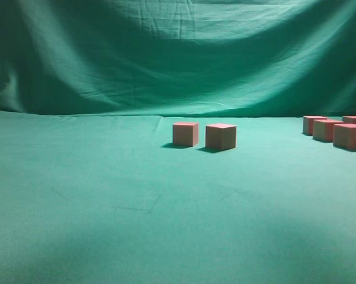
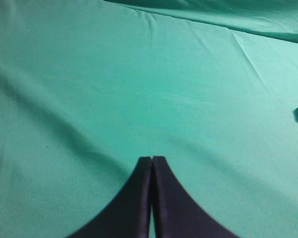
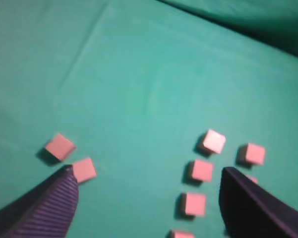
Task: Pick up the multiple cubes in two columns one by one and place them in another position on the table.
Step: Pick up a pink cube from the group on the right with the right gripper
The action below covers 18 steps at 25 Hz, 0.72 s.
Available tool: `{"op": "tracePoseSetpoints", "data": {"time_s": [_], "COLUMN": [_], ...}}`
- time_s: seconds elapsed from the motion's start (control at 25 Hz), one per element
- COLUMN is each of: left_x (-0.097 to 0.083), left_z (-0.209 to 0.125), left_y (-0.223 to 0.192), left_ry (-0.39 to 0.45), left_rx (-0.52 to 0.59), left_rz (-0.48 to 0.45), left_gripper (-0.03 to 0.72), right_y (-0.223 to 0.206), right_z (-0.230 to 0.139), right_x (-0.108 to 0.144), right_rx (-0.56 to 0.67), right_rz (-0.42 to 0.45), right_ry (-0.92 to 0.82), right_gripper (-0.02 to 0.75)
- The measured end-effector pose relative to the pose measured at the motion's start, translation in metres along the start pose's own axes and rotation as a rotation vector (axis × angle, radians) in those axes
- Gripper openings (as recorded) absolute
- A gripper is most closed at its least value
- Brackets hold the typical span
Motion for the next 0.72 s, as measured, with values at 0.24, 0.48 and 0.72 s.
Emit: {"op": "tracePoseSetpoints", "data": {"time_s": [0.24, 0.48, 0.72], "left_x": [0.000, 0.000, 0.000], "left_z": [0.000, 0.000, 0.000], "left_y": [0.000, 0.000, 0.000], "left_ry": [0.000, 0.000, 0.000], "left_rx": [0.000, 0.000, 0.000], "left_rz": [0.000, 0.000, 0.000], "left_gripper": [0.000, 0.000, 0.000], "right_y": [-0.048, -0.098, -0.130], "right_z": [-0.107, -0.185, -0.187], "right_x": [-0.040, -0.037, -0.032], "right_rx": [0.316, 0.469, 0.314], "right_rz": [-0.033, 0.015, 0.028], "right_ry": [-0.156, -0.248, -0.244], "right_gripper": [0.574, 0.574, 0.574]}}
Point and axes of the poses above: a point on each arm's last joint axis where the gripper is mounted, y pointing back along that axis away from the gripper, x along the wrist's bending axis when the last joint is at zero, z = x × y, the point moved 9 cm from there along -y, pointing out along that axis toward the gripper, and after that the axes turned 3 degrees about y, right-handed, at the moved point
